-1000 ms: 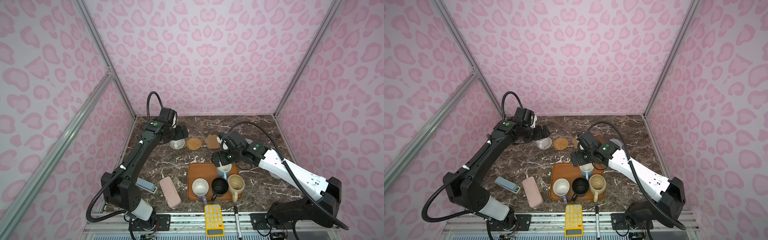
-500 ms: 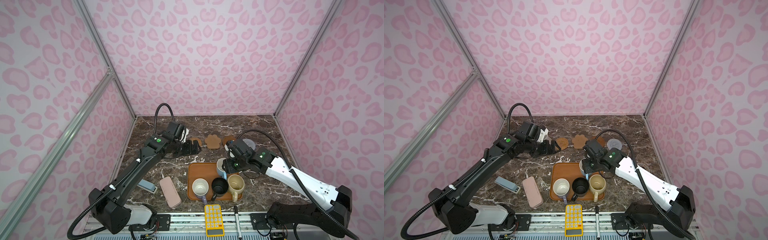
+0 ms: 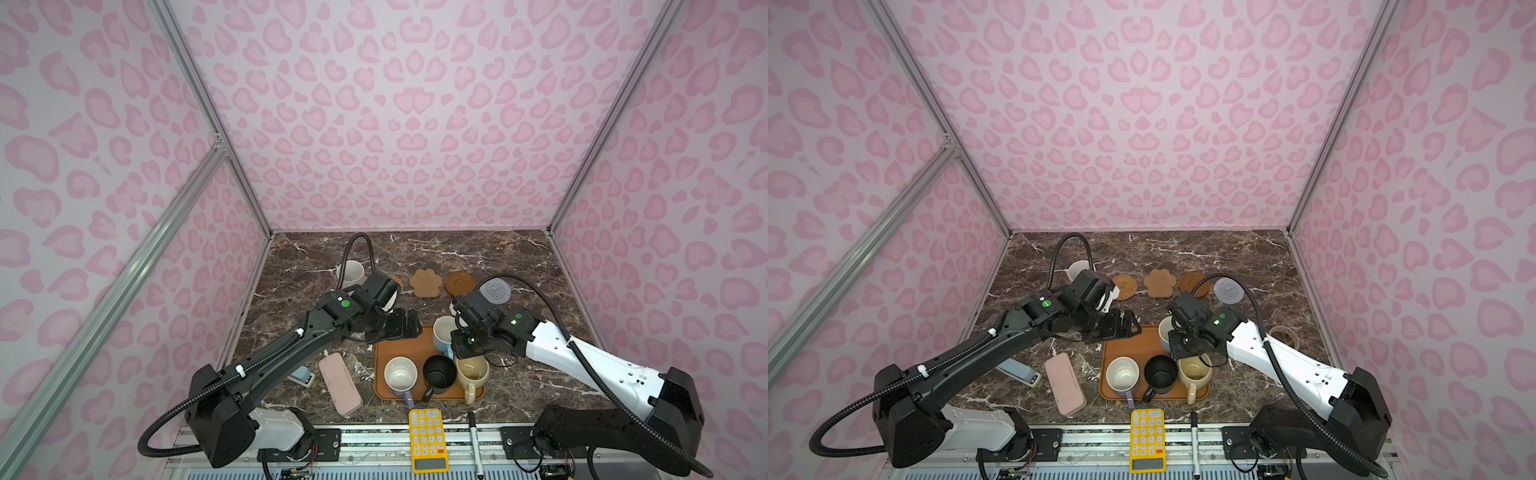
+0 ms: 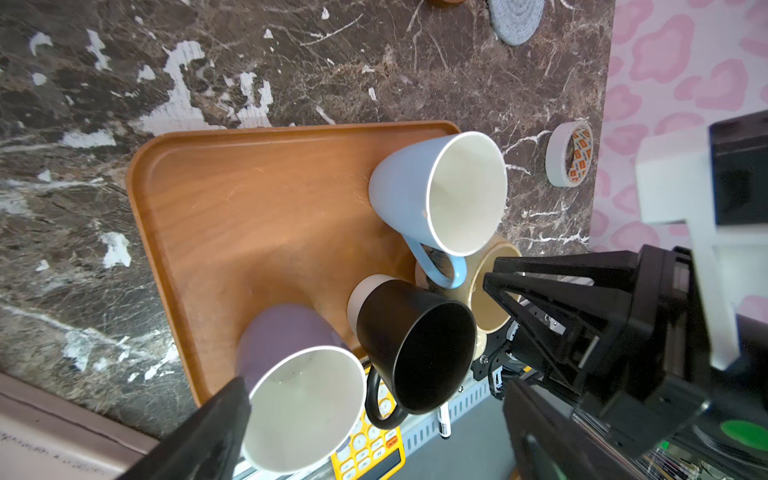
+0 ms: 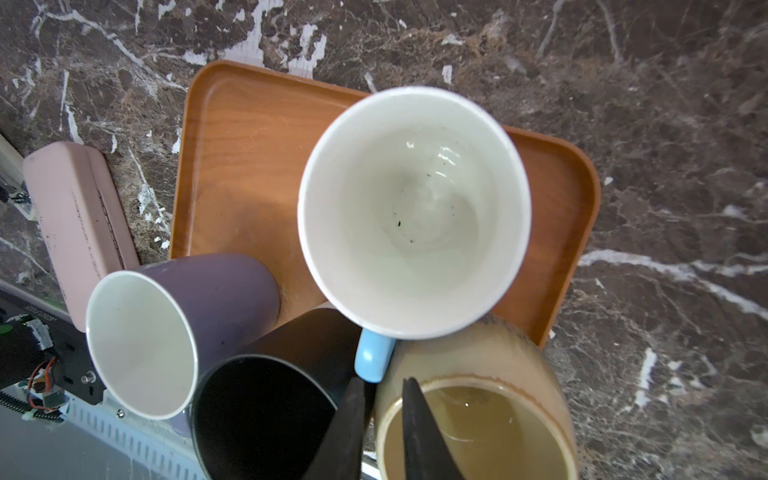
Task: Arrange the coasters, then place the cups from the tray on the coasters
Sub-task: 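Move the right gripper into the light blue mug while the left gripper withdraws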
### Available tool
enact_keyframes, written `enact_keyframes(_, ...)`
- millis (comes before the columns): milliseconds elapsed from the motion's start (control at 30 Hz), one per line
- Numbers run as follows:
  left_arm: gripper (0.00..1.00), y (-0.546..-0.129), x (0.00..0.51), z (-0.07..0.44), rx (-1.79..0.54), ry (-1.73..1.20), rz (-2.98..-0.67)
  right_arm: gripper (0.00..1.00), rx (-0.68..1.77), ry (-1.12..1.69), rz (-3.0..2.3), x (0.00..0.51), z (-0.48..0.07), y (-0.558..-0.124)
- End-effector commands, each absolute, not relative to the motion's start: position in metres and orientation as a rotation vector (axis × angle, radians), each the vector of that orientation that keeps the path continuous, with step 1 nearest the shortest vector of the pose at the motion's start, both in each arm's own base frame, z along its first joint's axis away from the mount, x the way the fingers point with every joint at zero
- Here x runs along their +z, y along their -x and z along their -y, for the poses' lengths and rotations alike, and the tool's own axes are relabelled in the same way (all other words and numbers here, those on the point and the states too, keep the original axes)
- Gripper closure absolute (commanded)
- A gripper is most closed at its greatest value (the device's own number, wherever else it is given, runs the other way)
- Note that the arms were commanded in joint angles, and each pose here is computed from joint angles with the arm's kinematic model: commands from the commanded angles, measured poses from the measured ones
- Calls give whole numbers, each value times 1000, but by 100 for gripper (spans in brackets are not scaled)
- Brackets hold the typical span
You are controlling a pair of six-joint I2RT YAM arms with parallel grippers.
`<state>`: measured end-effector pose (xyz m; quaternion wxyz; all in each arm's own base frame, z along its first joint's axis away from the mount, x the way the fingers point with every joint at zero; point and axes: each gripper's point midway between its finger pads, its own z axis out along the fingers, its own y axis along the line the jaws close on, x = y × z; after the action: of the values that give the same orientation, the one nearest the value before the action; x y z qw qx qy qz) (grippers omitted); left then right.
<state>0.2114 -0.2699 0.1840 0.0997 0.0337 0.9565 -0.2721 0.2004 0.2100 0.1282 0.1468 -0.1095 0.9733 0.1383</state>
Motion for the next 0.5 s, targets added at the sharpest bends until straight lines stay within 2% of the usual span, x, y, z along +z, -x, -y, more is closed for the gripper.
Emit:
enact_keyframes(0,3,-218,186,277,-806,-78,-2797,79,420,306,-2793,125,-214,-203)
enact_keyframes(167,3,-220,182,281,-814,-52,-2788,75,434,296,-2809,114,-216,-200)
enact_keyframes(467,3,-223,176,280,-789,-20,-2793,74,355,310,-2806,105,-215,-206)
